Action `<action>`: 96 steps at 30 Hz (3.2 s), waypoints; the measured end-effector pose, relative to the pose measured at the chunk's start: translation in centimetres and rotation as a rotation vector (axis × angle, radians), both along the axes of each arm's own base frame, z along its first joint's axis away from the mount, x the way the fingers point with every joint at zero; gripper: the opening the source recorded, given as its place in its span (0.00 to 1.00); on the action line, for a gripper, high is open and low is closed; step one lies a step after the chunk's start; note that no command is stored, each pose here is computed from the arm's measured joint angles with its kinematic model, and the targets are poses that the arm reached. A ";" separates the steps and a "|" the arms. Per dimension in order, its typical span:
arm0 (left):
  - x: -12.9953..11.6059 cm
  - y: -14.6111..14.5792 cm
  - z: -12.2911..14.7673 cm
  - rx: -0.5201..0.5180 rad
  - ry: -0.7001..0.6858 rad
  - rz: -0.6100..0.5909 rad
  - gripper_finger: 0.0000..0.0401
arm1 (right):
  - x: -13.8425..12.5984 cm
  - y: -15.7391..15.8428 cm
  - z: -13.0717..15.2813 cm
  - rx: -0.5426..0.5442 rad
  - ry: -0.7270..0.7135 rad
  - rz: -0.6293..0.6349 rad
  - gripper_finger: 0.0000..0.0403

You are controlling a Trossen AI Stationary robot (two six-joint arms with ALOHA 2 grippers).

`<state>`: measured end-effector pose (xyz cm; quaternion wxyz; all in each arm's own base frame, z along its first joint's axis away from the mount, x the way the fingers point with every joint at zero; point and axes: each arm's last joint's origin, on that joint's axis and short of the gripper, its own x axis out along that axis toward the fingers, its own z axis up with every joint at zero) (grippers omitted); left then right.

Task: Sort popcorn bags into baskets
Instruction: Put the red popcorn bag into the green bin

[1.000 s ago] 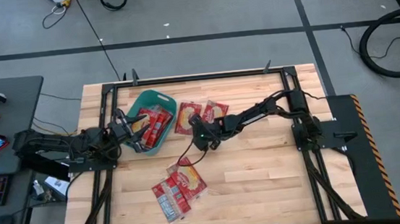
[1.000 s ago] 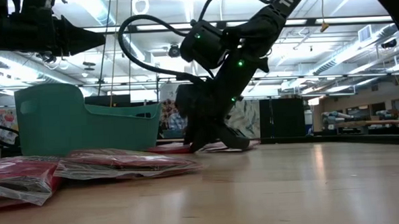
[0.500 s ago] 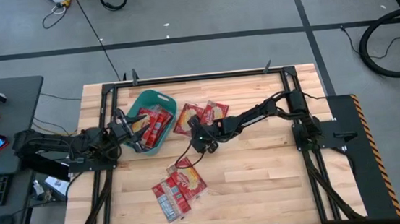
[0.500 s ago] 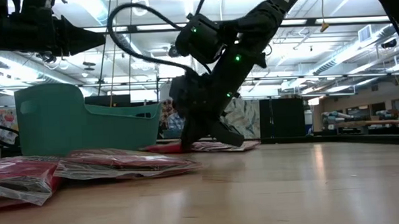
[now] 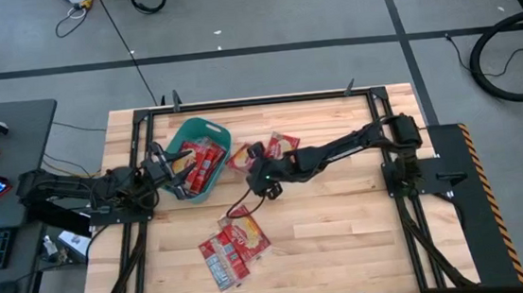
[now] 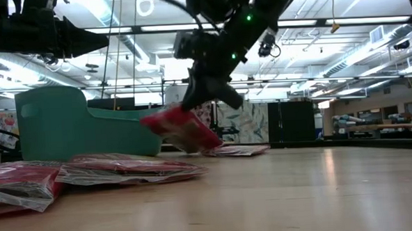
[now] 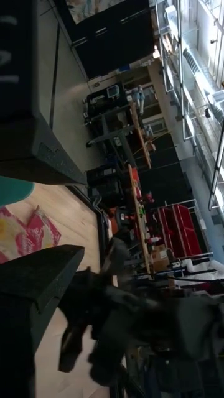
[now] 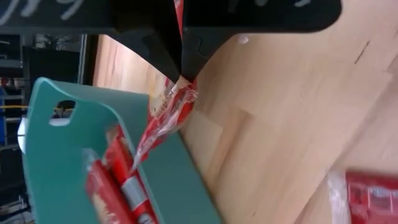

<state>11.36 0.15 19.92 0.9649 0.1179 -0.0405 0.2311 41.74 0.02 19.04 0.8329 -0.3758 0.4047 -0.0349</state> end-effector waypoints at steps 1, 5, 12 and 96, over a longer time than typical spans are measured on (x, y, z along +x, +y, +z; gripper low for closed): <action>0.0 0.0 0.0 0.000 0.001 0.000 0.43 | -0.1 0.1 0.4 0.006 -0.012 -0.003 0.01; 0.0 0.0 0.0 0.000 0.001 0.000 0.43 | -0.4 0.6 1.6 0.019 -0.051 -0.003 0.01; 0.0 0.0 0.0 0.000 0.001 0.000 0.43 | -1.1 1.5 4.1 -0.015 -0.121 -0.016 0.01; -2.5 -1.1 3.1 -0.101 -0.192 -0.106 0.43 | 9.5 0.3 4.9 -0.092 -0.247 -0.061 0.38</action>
